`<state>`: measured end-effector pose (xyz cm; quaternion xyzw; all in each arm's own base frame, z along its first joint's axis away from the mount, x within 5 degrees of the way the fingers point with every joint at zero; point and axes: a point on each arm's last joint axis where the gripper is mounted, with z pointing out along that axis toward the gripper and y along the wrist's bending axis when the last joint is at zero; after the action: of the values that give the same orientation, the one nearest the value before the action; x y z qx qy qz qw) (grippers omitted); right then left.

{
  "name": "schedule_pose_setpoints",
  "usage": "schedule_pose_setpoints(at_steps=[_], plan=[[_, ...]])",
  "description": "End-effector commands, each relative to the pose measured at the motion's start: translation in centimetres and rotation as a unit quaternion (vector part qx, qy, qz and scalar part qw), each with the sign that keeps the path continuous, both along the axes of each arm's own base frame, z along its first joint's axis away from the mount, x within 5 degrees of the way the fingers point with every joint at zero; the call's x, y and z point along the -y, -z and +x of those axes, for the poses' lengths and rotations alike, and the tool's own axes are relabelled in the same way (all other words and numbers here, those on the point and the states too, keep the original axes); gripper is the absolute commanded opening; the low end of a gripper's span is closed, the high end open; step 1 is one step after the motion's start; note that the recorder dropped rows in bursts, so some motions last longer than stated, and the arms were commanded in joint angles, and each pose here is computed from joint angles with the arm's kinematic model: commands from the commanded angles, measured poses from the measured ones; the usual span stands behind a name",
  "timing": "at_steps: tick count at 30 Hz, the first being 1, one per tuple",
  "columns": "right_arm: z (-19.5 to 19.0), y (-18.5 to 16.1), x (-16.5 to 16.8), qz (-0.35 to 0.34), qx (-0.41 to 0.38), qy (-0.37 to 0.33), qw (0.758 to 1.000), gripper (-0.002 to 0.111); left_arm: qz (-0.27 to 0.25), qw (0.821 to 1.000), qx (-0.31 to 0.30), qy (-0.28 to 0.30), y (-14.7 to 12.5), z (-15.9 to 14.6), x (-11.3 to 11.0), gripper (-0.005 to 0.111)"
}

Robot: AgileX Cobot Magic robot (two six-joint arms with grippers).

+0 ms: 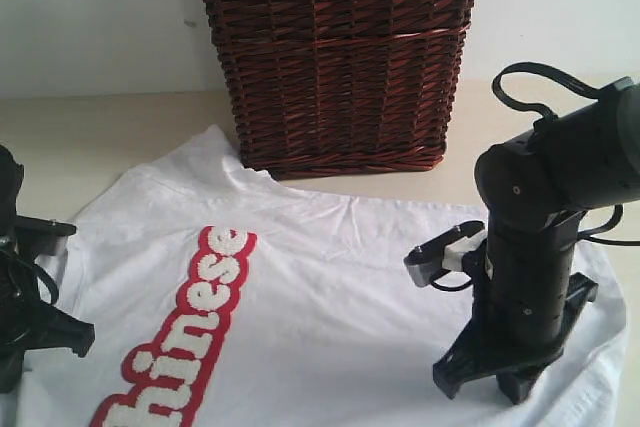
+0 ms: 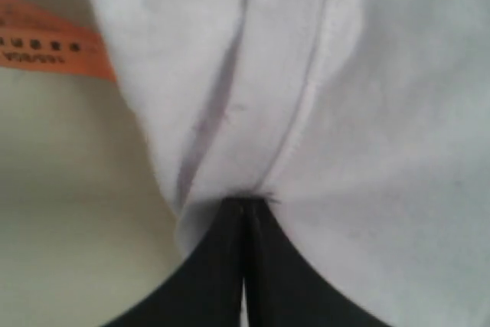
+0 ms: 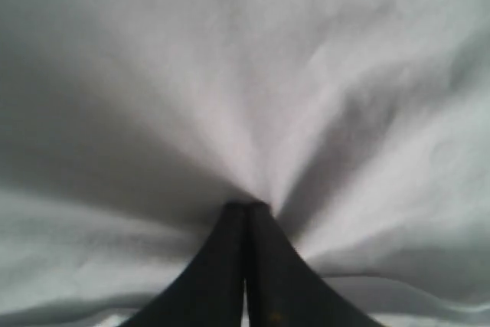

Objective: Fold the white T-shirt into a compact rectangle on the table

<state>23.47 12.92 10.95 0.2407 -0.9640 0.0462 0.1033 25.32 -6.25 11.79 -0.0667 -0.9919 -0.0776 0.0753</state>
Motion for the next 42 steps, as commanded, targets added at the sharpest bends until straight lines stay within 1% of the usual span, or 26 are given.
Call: schedule_pose_setpoints(at_steps=[1, 3, 5, 7, 10, 12, 14, 16, 17, 19, 20, 21, 22, 23, 25, 27, 28, 31, 33, 36, 39, 42], plan=[[-2.4, 0.9, 3.1, -0.137, -0.065, 0.005, 0.989, 0.0, 0.0, 1.0, 0.001, 0.009, -0.2, 0.4, -0.1, 0.0], [-3.2, 0.3, 3.5, -0.135, -0.063, 0.006, 0.989, 0.0, -0.001, 1.0, 0.003, 0.008, -0.3, 0.6, 0.0, 0.0], [-3.2, -0.5, 3.5, -0.112, -0.03, 0.003, 0.993, 0.0, -0.006, 1.0, 0.006, 0.005, -0.4, 0.8, 0.1, 0.0], [-2.2, -1.9, 2.8, -0.065, 0.038, 0.004, 0.997, 0.0, -0.02, 1.0, -0.006, 0.011, -0.6, 0.7, 0.4, 0.0], [-0.2, -3.5, 1.5, 0.0, 0.129, 0.008, 0.992, 0.0, -0.035, 0.999, -0.023, 0.025, -0.7, 0.4, 0.7, 0.0], [0.7, -3.9, 1.0, 0.004, 0.14, 0.029, 0.99, 0.0, -0.042, 0.999, -0.005, 0.022, -1.5, 0.5, 0.7, 0.0], [1.2, -3.8, 0.8, -0.012, 0.126, 0.044, 0.991, 0.0, -0.066, 0.997, 0.016, 0.024, -2.7, 0.9, 1.2, 0.0], [1.3, -3.0, 0.8, -0.028, 0.105, 0.042, 0.993, 0.0, -0.127, 0.99, 0.043, 0.048, -4.1, 1.3, 2.3, 0.0], [1.4, -2.6, 0.8, -0.033, 0.103, 0.038, 0.993, 0.0, -0.17, 0.982, 0.052, 0.062, -4.7, 1.3, 3.0, 0.0], [1.8, -1.4, 0.6, -0.034, 0.103, 0.028, 0.994, 0.0, -0.267, 0.956, 0.08, 0.089, -5.9, 1.4, 4.7, 0.0], [2.0, -0.8, 0.5, -0.034, 0.104, 0.023, 0.994, 0.0, -0.303, 0.944, 0.087, 0.1, -6.2, 1.4, 5.4, 0.0], [2.2, -0.2, 0.4, -0.033, 0.105, 0.019, 0.994, 0.0, -0.345, 0.927, 0.097, 0.115, -6.5, 1.5, 6.3, 0.0], [2.5, 0.2, 0.3, -0.035, 0.105, 0.014, 0.994, 0.0, -0.359, 0.919, 0.1, 0.127, -6.3, 1.5, 6.9, 0.0], [2.8, 0.4, 0.2, -0.035, 0.107, 0.012, 0.994, 0.0, -0.362, 0.916, 0.106, 0.134, -6.1, 1.5, 7.5, 0.0], [3.6, 0.4, -0.2, -0.029, 0.12, 0.007, 0.992, 0.0, -0.345, 0.919, 0.121, 0.151, -4.7, 1.9, 8.9, 0.0], [4.4, 0.1, -0.8, -0.013, 0.141, 0.005, 0.99, 0.0, -0.323, 0.921, 0.121, 0.179, -3.2, 2.7, 10.3, 0.0], [4.9, 0.0, -1.0, -0.007, 0.15, 0.005, 0.989, 0.0, -0.313, 0.924, 0.119, 0.184, -2.6, 3.2, 10.7, 0.0], [6.4, -0.4, -1.8, 0.001, 0.171, -0.001, 0.985, 0.0, -0.264, 0.945, 0.126, 0.146, -0.6, 5.6, 10.8, 0.0], [7.5, -0.2, -2.3, -0.001, 0.177, -0.01, 0.984, 0.0, -0.216, 0.961, 0.126, 0.117, 0.6, 7.3, 9.8, 0.0], [9.7, 0.1, -3.3, 0.0, 0.189, -0.022, 0.982, 0.0, -0.156, 0.978, 0.109, 0.09, 1.9, 9.0, 7.7, 0.0], [11.4, 0.8, -4.1, 0.002, 0.184, -0.023, 0.983, 0.0, -0.122, 0.987, 0.085, 0.055, 3.2, 9.8, 5.1, 0.0], [12.3, 0.7, -4.6, 0.0, 0.182, -0.035, 0.983, 0.0, -0.112, 0.992, 0.063, 0.004, 4.0, 10.3, 2.1, 0.0]])
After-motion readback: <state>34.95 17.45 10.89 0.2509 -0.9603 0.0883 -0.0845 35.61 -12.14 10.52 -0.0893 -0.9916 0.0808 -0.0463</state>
